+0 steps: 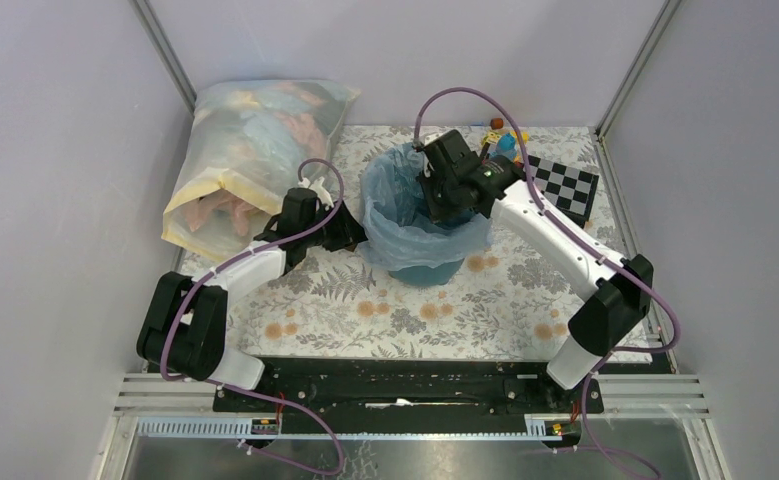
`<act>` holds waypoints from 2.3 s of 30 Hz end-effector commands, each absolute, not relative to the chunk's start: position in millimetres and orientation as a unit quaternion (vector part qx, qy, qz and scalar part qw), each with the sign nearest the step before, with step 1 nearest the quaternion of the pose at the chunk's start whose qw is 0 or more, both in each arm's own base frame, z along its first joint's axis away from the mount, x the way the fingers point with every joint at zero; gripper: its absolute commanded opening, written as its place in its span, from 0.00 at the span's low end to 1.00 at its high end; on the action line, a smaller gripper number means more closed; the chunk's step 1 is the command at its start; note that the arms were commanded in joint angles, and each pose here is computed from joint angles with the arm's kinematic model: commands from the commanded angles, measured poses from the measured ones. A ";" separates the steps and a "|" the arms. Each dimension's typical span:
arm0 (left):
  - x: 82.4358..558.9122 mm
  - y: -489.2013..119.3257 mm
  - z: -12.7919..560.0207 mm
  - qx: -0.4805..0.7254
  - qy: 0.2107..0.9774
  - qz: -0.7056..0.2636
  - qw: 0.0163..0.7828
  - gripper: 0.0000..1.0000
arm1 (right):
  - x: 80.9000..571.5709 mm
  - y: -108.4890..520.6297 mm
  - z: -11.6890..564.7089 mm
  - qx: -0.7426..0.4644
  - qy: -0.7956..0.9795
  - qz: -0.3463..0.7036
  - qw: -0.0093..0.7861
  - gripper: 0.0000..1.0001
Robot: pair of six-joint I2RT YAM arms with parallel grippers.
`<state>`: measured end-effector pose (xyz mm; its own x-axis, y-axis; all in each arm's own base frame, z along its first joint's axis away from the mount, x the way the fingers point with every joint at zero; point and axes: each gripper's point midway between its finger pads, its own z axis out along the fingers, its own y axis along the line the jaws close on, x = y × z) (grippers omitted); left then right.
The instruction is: Put the trash bags into the trash bin
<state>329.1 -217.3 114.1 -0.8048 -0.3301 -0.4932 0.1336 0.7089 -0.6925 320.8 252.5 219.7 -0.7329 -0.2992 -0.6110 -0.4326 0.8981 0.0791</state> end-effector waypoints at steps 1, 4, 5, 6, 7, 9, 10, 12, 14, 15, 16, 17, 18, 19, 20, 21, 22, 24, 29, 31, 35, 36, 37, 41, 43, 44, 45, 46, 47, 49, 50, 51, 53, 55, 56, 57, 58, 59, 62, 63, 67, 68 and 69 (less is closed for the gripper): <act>334.5 -226.1 130.5 -0.036 0.855 -0.397 0.331 0.39 | 319.5 248.4 198.7 -0.211 0.929 0.083 0.293 0.00; 334.1 -227.2 128.3 -0.036 0.856 -0.397 0.328 0.39 | 318.6 248.9 181.3 -0.215 0.934 0.076 0.273 0.00; 334.0 -227.6 127.6 -0.035 0.856 -0.397 0.328 0.39 | 318.4 250.0 176.7 -0.217 0.935 0.075 0.269 0.00; 333.8 -227.7 127.2 -0.035 0.857 -0.397 0.328 0.39 | 318.4 250.3 172.6 -0.217 0.937 0.075 0.264 0.00; 333.8 -227.7 126.7 -0.035 0.857 -0.396 0.327 0.39 | 318.5 251.4 168.1 -0.218 0.938 0.074 0.259 0.00; 333.7 -227.6 126.0 -0.034 0.857 -0.396 0.327 0.39 | 317.7 252.6 159.7 -0.218 0.940 0.073 0.250 0.00; 333.6 -227.9 126.3 -0.033 0.857 -0.397 0.327 0.39 | 317.8 253.2 155.6 -0.217 0.942 0.072 0.247 0.00; 333.5 -228.5 125.7 -0.032 0.858 -0.397 0.326 0.39 | 317.5 253.3 146.9 -0.218 0.944 0.070 0.239 0.00; 333.7 -229.2 124.8 -0.029 0.858 -0.397 0.325 0.39 | 317.1 253.4 138.0 -0.217 0.946 0.067 0.231 0.00; 333.8 -229.5 124.4 -0.029 0.858 -0.397 0.324 0.39 | 316.3 252.8 133.2 -0.218 0.947 0.064 0.226 0.00; 334.0 -229.8 123.6 -0.029 0.859 -0.397 0.322 0.39 | 316.3 252.7 129.3 -0.218 0.948 0.062 0.222 0.00; 334.2 -229.9 123.4 -0.029 0.859 -0.397 0.322 0.39 | 316.3 252.8 125.0 -0.219 0.949 0.060 0.217 0.00; 334.3 -229.8 122.5 -0.029 0.859 -0.396 0.322 0.39 | 316.0 253.0 120.9 -0.220 0.950 0.058 0.213 0.00; 334.2 -229.9 121.5 -0.028 0.860 -0.396 0.321 0.39 | 315.9 253.3 116.9 -0.220 0.951 0.057 0.207 0.00; 334.2 -230.1 120.5 -0.028 0.861 -0.395 0.320 0.39 | 315.3 254.2 113.8 -0.222 0.952 0.057 0.203 0.00; 334.3 -230.2 120.0 -0.028 0.861 -0.395 0.320 0.39 | 314.6 253.9 110.3 -0.222 0.953 0.055 0.199 0.00; 333.9 -230.1 118.7 -0.029 0.861 -0.395 0.319 0.39 | 313.9 253.9 107.4 -0.223 0.954 0.054 0.195 0.00; 333.5 -230.5 117.0 -0.029 0.862 -0.395 0.317 0.39 | 312.4 253.0 101.8 -0.225 0.955 0.049 0.189 0.00; 333.2 -231.2 116.1 -0.028 0.862 -0.395 0.316 0.39 | 308.4 250.2 91.0 -0.226 0.957 0.037 0.180 0.00; 333.3 -231.9 116.3 -0.028 0.862 -0.396 0.316 0.39 | 306.4 250.5 87.0 -0.226 0.957 0.038 0.178 0.00; 332.9 -233.4 115.5 -0.026 0.863 -0.396 0.314 0.39 | 301.7 252.0 74.7 -0.231 0.958 0.035 0.166 0.00; 333.0 -233.9 115.3 -0.026 0.863 -0.396 0.314 0.39 | 300.6 251.8 71.2 -0.232 0.959 0.033 0.162 0.00; 332.8 -234.3 114.9 -0.025 0.863 -0.396 0.313 0.39 | 299.8 251.9 67.3 -0.233 0.959 0.031 0.157 0.00; 332.8 -235.2 115.5 -0.025 0.863 -0.398 0.312 0.39 | 296.0 250.8 55.0 -0.236 0.961 0.026 0.143 0.00; 333.1 -236.0 117.9 -0.023 0.861 -0.400 0.314 0.39 | 294.7 249.9 48.8 -0.239 0.961 0.024 0.136 0.00; 333.3 -236.4 119.0 -0.022 0.860 -0.401 0.314 0.39 | 293.9 249.5 45.8 -0.239 0.962 0.023 0.132 0.00; 333.3 -236.4 120.3 -0.023 0.860 -0.402 0.315 0.39 | 293.1 248.3 41.9 -0.240 0.962 0.019 0.127 0.00; 332.9 -236.7 122.1 -0.022 0.859 -0.402 0.316 0.39 | 292.6 248.0 38.8 -0.240 0.963 0.018 0.124 0.00; 333.0 -236.3 123.8 -0.022 0.859 -0.403 0.317 0.39 | 291.9 247.0 35.5 -0.240 0.963 0.016 0.120 0.00; 332.7 -236.3 130.0 -0.020 0.856 -0.404 0.321 0.39 | 289.1 246.4 28.2 -0.242 0.964 0.014 0.110 0.00; 332.6 -235.8 132.7 -0.020 0.856 -0.403 0.324 0.40 | 288.0 246.2 24.4 -0.243 0.964 0.014 0.105 0.00; 332.6 -235.4 136.4 -0.019 0.854 -0.403 0.327 0.40 | 287.0 246.4 21.2 -0.245 0.964 0.014 0.101 0.00; 332.5 -234.1 143.3 -0.017 0.853 -0.402 0.334 0.41 | 284.3 247.7 14.7 -0.249 0.964 0.018 0.091 0.00; 332.3 -233.2 151.3 -0.017 0.850 -0.402 0.340 0.42 | 282.9 248.4 8.7 -0.252 0.964 0.020 0.084 0.00; 332.5 -232.8 154.5 -0.016 0.849 -0.402 0.343 0.42 | 282.6 248.3 6.1 -0.252 0.964 0.020 0.081 0.00; 332.2 -232.7 156.6 -0.016 0.848 -0.402 0.344 0.43 | 282.0 248.2 2.3 -0.252 0.964 0.020 0.077 0.00; 332.5 -232.4 159.3 -0.016 0.847 -0.403 0.346 0.43 | 280.7 248.1 -1.3 -0.254 0.964 0.020 0.072 0.00; 332.1 -232.3 162.1 -0.016 0.846 -0.404 0.347 0.43 | 280.0 248.8 -4.0 -0.255 0.964 0.021 0.069 0.00; 331.3 -231.8 171.2 -0.016 0.842 -0.406 0.354 0.44 | 277.4 248.1 -13.6 -0.256 0.965 0.019 0.058 0.00; 331.4 -231.1 174.8 -0.015 0.841 -0.406 0.358 0.44 | 276.8 247.7 -16.7 -0.256 0.965 0.019 0.054 0.00; 330.9 -228.8 188.8 -0.014 0.837 -0.404 0.369 0.45 | 274.2 245.8 -28.6 -0.258 0.965 0.014 0.039 0.00; 330.3 -228.0 191.5 -0.014 0.836 -0.403 0.371 0.45 | 273.9 245.0 -30.9 -0.258 0.965 0.013 0.036 0.00; 329.4 -226.7 193.4 -0.015 0.837 -0.400 0.372 0.45 | 274.2 244.8 -32.0 -0.257 0.966 0.012 0.035 0.00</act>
